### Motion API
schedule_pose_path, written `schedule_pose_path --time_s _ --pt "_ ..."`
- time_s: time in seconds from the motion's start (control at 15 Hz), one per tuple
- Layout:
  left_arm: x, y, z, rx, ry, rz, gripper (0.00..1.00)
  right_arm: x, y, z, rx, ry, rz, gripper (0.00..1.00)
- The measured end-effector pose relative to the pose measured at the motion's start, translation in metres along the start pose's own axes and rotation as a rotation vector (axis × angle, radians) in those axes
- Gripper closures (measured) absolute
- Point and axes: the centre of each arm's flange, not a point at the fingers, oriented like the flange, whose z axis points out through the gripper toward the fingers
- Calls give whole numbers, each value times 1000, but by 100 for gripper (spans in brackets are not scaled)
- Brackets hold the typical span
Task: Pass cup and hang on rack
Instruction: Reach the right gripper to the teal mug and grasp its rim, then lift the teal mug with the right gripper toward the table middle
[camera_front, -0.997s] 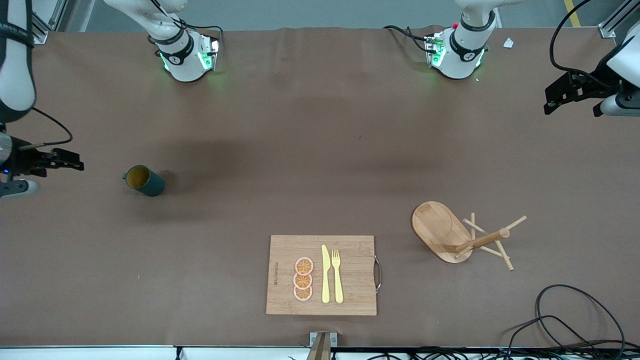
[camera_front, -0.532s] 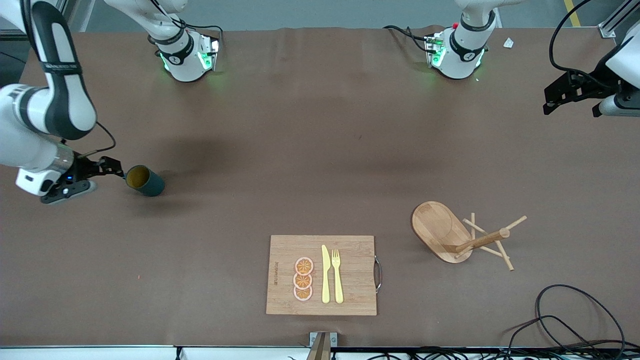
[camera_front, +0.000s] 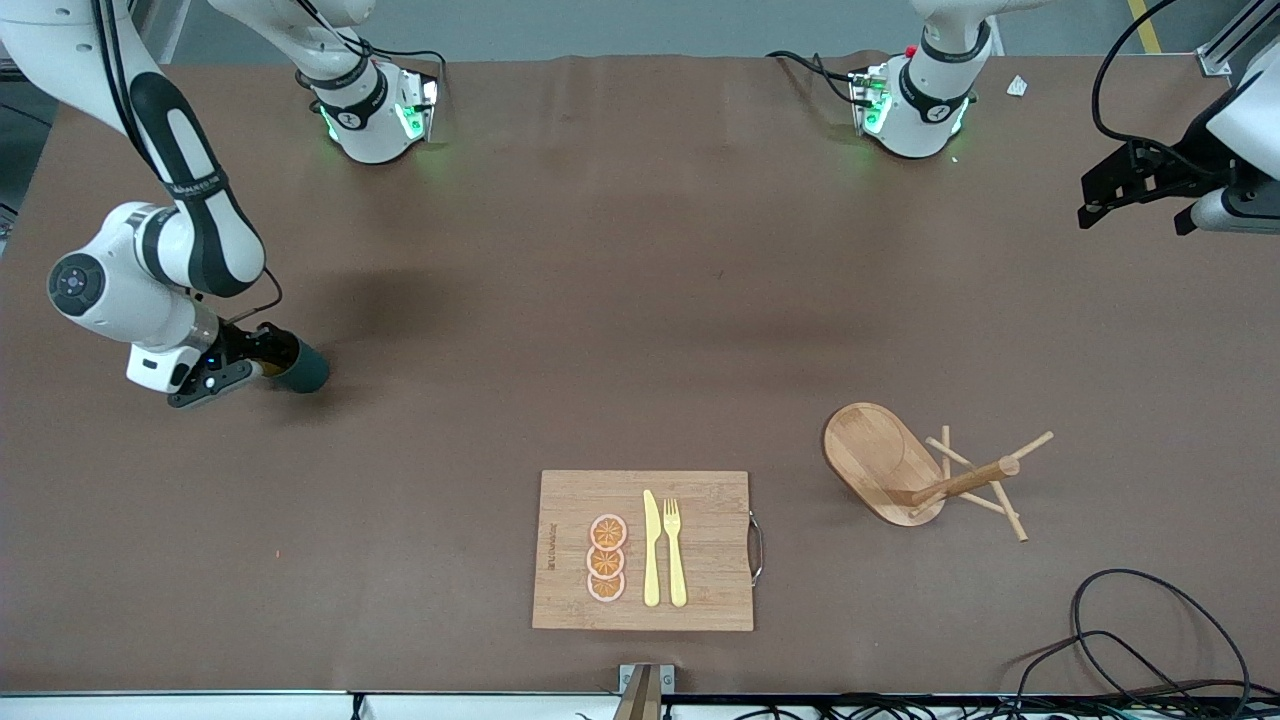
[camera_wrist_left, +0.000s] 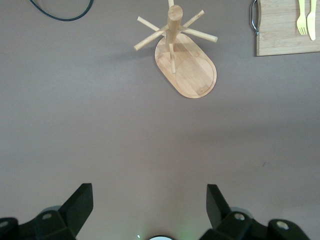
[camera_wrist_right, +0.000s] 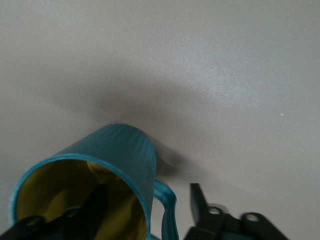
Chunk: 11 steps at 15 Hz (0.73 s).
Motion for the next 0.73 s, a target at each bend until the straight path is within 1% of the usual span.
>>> schedule_pose_path --time_s 0.07,0.13,0.2,0.4,0.53,0.73 --pt "0 0 0 0 0 0 0 0 0 1 1 -2 -2 44" --pt "0 0 0 -1 0 0 0 1 -1 1 2 -3 -3 56" --pt "0 0 0 -1 -1 0 0 2 -1 0 7 -7 -4 66" --pt "0 0 1 -1 -1 0 0 13 -9 -12 49 -17 10 96" --pt "0 0 1 -1 -2 0 0 30 -28 -33 57 -13 41 96" --pt "2 -1 3 -2 -6 -1 0 65 -97 -70 55 -16 147 96"
